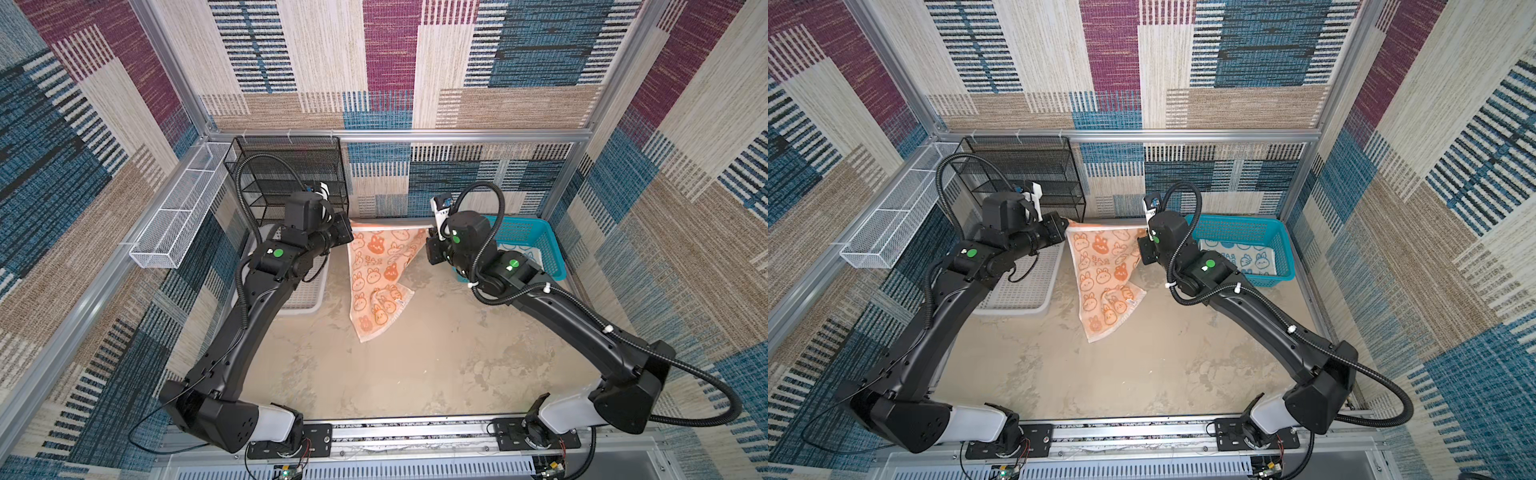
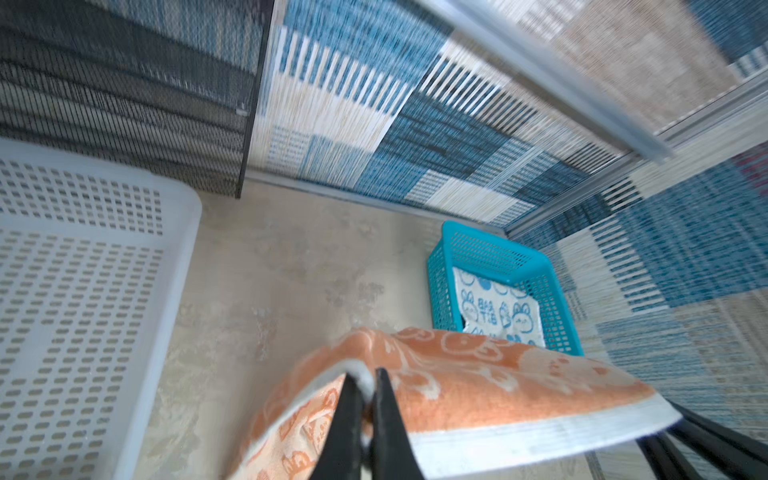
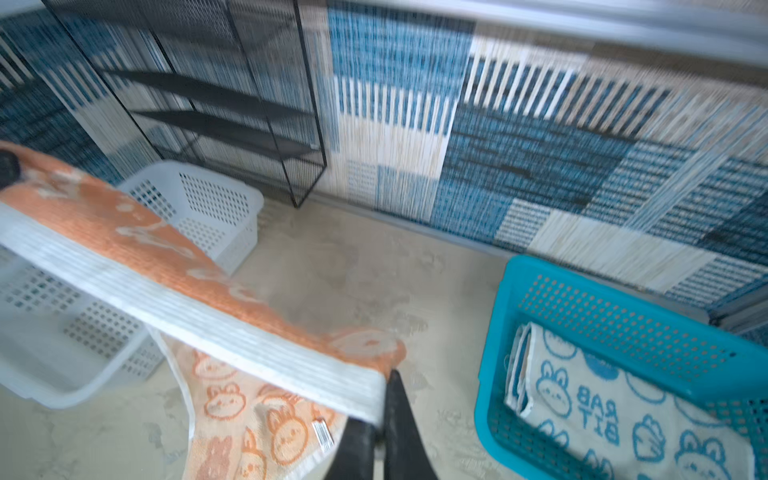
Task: Fold and stack the towels
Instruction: 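Lift the orange towel high with both grippers, letting it hang open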
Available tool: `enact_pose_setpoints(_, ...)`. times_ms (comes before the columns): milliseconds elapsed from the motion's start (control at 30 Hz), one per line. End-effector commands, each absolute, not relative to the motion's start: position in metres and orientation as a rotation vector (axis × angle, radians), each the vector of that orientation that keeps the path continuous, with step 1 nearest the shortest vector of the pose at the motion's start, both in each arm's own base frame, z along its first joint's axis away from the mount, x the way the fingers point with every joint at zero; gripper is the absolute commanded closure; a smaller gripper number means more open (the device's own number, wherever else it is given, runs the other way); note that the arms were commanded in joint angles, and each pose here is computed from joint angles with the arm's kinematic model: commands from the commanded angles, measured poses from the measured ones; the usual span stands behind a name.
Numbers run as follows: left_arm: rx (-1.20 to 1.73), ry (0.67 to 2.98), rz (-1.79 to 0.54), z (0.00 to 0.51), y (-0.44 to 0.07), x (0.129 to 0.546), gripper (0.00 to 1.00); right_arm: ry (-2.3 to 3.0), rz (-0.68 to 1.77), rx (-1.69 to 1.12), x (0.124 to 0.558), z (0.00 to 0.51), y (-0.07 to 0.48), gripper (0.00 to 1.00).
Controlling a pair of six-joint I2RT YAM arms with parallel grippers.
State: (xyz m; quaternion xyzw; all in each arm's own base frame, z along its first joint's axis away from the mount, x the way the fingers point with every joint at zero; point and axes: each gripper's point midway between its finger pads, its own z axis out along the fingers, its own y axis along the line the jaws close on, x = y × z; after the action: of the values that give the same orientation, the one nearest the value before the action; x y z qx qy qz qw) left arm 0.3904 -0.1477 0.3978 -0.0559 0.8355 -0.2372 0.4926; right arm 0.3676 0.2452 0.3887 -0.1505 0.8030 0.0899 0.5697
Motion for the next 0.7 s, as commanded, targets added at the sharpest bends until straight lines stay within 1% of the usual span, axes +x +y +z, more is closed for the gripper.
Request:
enact_pose_setpoints(0,-0.109,2.033,-0.466,0.419,-0.127,0.37,1.0,1.833,0.19,-0.388,0.351,0.429,0.23,1.0)
enact_pose_setpoints(67,-0.098,2.0,-0.48,0.441,-0.124,0.357,1.0,1.789,0.242,-0.406,0.337,0.453,0.227,1.0)
enact_pose_setpoints(200,-0.092,1.912,-0.549,0.475,-0.117,0.321,1.0,1.734,0.31,-0.443,0.306,0.48,0.216,1.0)
enact_pose_setpoints(400,-0.084,1.886,-0.736,0.483,-0.123,0.273,1.0,1.642,0.45,-0.471,0.253,0.506,0.195,1.0)
enact_pose_setpoints(500,-0.078,1.881,-0.823,0.486,-0.129,0.258,1.0,1.567,0.522,-0.478,0.23,0.519,0.186,1.0)
enact_pose_setpoints(567,-0.074,1.878,-0.859,0.489,-0.132,0.254,1.0,1.556,0.525,-0.48,0.226,0.521,0.184,1.0)
enact_pose_setpoints(667,-0.057,1.88,-0.908,0.494,-0.139,0.253,1.0,1.578,0.496,-0.482,0.234,0.515,0.186,1.0)
